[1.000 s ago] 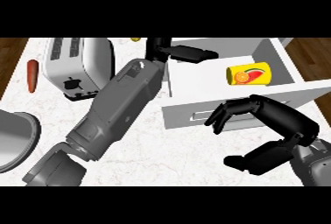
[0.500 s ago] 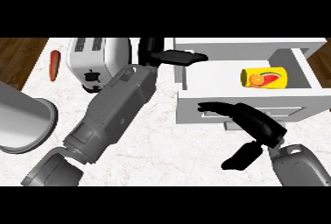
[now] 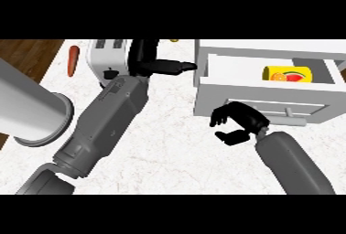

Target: Pick up the cup, place it into the drawer and close the drawer

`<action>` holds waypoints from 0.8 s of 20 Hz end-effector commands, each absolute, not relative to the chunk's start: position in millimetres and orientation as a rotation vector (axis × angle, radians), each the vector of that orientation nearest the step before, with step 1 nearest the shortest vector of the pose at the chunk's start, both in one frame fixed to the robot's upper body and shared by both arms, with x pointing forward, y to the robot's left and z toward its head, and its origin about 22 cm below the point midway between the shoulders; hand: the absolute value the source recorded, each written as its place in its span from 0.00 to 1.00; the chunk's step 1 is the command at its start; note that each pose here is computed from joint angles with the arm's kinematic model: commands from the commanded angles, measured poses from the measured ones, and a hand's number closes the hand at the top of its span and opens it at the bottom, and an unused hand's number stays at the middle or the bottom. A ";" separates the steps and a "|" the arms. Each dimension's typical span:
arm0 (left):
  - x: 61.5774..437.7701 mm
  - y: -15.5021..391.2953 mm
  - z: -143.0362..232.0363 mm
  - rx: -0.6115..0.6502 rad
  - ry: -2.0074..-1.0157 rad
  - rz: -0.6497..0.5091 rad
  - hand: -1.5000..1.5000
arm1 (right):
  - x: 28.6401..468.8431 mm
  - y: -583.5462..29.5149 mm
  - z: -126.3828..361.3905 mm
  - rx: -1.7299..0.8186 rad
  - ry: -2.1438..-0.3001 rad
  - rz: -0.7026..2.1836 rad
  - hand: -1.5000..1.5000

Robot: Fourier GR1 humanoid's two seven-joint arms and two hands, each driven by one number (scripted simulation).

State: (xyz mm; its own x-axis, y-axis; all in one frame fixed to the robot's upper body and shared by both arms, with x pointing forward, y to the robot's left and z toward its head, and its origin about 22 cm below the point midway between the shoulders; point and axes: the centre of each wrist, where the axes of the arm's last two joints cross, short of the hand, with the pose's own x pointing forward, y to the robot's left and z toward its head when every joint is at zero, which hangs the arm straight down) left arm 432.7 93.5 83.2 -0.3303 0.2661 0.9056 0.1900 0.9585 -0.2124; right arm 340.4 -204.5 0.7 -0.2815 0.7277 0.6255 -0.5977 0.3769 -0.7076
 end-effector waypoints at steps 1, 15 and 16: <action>420.8 110.6 57.9 -0.358 -1.903 0.093 0.00 | 367.7 -235.5 -5.9 -0.168 -1.366 1.234 1.00; 420.0 150.3 74.9 -0.405 -1.913 0.043 0.00 | 435.9 -284.3 83.0 -0.350 -1.565 0.880 1.00; 419.1 147.2 74.4 -0.409 -1.905 0.042 0.00 | 439.7 -288.5 97.4 -0.351 -1.589 0.857 1.00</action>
